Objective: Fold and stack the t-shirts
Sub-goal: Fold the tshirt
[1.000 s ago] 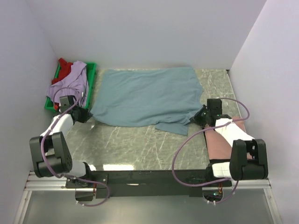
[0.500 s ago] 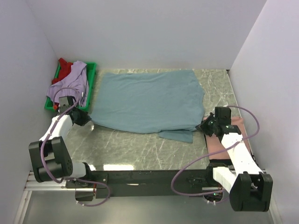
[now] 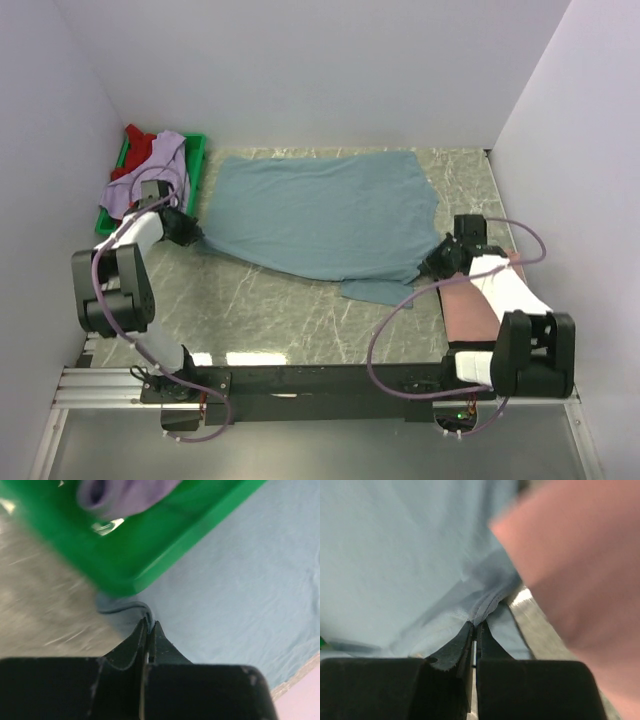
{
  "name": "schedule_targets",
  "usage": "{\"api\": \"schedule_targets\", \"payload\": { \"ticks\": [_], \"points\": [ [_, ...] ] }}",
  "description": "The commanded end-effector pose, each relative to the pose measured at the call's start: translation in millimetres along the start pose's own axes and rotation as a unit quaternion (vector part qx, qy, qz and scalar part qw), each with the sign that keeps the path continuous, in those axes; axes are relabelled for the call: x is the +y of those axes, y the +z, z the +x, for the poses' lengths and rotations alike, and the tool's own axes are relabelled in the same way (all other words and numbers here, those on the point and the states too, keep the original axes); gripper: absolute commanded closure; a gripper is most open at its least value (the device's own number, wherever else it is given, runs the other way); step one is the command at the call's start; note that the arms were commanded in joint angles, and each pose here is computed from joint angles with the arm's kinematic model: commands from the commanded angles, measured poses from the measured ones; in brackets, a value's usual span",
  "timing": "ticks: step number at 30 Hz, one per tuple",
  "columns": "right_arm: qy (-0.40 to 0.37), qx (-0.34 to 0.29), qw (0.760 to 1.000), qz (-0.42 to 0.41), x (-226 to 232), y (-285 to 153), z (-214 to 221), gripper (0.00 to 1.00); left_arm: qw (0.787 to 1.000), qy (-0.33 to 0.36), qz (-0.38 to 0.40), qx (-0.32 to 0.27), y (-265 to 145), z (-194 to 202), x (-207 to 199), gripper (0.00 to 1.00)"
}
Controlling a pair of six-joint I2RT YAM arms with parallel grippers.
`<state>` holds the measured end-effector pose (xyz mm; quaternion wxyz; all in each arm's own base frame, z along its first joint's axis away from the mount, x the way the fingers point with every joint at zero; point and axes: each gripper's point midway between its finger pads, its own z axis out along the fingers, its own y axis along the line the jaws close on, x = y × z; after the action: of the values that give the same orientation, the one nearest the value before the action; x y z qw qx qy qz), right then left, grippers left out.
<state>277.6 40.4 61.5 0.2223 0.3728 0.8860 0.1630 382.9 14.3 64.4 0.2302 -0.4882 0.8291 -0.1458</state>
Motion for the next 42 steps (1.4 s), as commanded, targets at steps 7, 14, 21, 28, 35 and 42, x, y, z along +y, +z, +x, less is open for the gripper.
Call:
{"api": "schedule_targets", "payload": {
  "ticks": [7, 14, 21, 28, 35, 42],
  "points": [
    [0.004, -0.064, 0.997, -0.046, 63.7, 9.1, -74.2, 1.00, 1.000, -0.016, 0.015, -0.022, 21.6, -25.6, -51.9, 0.99],
    [0.012, -0.050, 0.998, -0.040, 69.5, 29.8, -84.4, 1.00, 0.999, -0.020, 0.015, -0.025, 27.6, -33.9, -63.4, 0.99],
    [0.025, -0.050, 0.997, -0.050, 74.2, 33.5, -95.9, 1.00, 0.999, -0.022, 0.013, -0.028, 29.2, -37.2, -65.8, 0.99],
    [0.032, -0.055, 0.996, -0.056, 76.3, 34.3, -106.2, 1.00, 0.999, -0.023, 0.014, -0.031, 29.5, -38.8, -65.9, 0.99],
    [0.038, -0.056, 0.996, -0.061, 69.0, 34.4, -106.6, 1.00, 0.999, -0.022, 0.028, -0.024, 29.4, -35.6, -69.5, 0.99],
    [0.043, -0.050, 0.996, -0.067, 61.8, 35.6, -105.7, 1.00, 0.998, -0.020, 0.055, -0.027, 21.6, -38.1, -80.8, 0.99]
  ]
}}
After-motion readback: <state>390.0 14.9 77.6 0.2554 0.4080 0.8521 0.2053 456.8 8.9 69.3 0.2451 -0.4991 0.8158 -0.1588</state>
